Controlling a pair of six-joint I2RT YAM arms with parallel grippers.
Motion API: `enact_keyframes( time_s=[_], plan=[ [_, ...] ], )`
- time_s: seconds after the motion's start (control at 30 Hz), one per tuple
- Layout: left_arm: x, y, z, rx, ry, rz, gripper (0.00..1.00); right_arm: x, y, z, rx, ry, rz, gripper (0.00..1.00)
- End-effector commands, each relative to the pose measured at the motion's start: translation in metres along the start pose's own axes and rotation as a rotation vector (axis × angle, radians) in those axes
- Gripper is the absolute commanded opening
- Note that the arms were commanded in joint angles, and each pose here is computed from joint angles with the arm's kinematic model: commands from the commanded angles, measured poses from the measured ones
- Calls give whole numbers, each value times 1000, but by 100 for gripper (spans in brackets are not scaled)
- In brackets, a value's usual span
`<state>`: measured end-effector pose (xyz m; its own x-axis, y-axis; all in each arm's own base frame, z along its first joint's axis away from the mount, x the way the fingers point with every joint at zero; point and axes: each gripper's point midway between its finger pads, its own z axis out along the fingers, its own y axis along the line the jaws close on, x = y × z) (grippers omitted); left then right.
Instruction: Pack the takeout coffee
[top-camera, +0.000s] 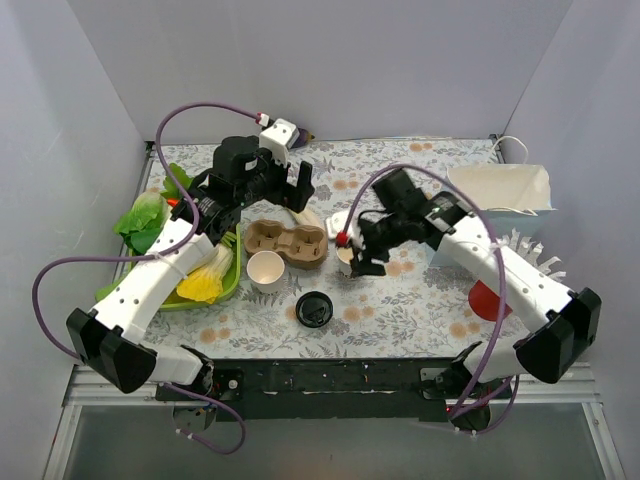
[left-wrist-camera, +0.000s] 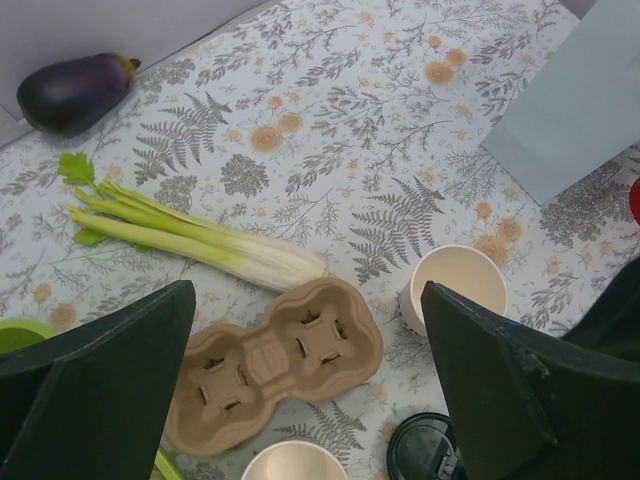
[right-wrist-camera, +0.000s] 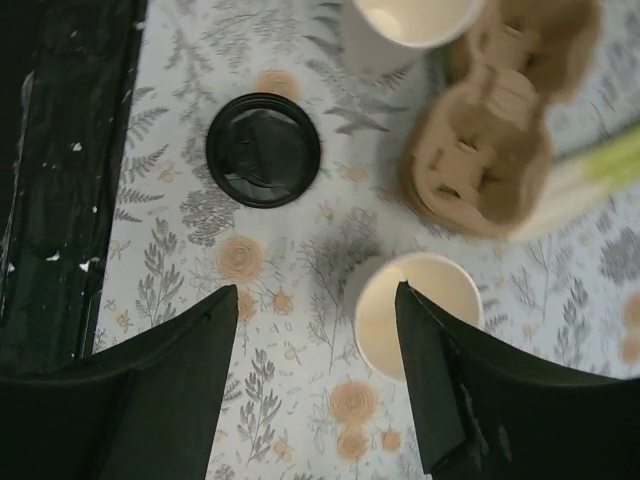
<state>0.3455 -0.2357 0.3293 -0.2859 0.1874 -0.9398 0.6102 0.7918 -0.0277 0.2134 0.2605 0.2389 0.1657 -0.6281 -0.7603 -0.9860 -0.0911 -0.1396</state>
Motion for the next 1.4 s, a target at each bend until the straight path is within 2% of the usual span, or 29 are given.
enact_keyframes(
  time_s=[0.0, 0.17, 0.3, 0.5, 1.1, 1.37],
  plan=[
    [-1, 15, -16, -75, -11, -95, 98, 21, 40, 40, -201, 127, -343, 68],
    [-22, 37, -33, -156, -73, -121, 98, 36, 60, 75, -368, 154, -462, 61],
    [-25, 47, -44, -181, -96, -110, 98, 71, 72, 101, -472, 227, -542, 52],
    [-22, 59, -54, -191, -97, -98, 98, 81, 88, 137, -506, 231, -618, 43],
    [-11, 66, -60, -153, -85, -185, 96, 100, 96, 163, -549, 286, -644, 31],
    [-9, 67, -59, -147, -80, -194, 96, 100, 98, 165, -569, 288, -640, 15]
  ],
)
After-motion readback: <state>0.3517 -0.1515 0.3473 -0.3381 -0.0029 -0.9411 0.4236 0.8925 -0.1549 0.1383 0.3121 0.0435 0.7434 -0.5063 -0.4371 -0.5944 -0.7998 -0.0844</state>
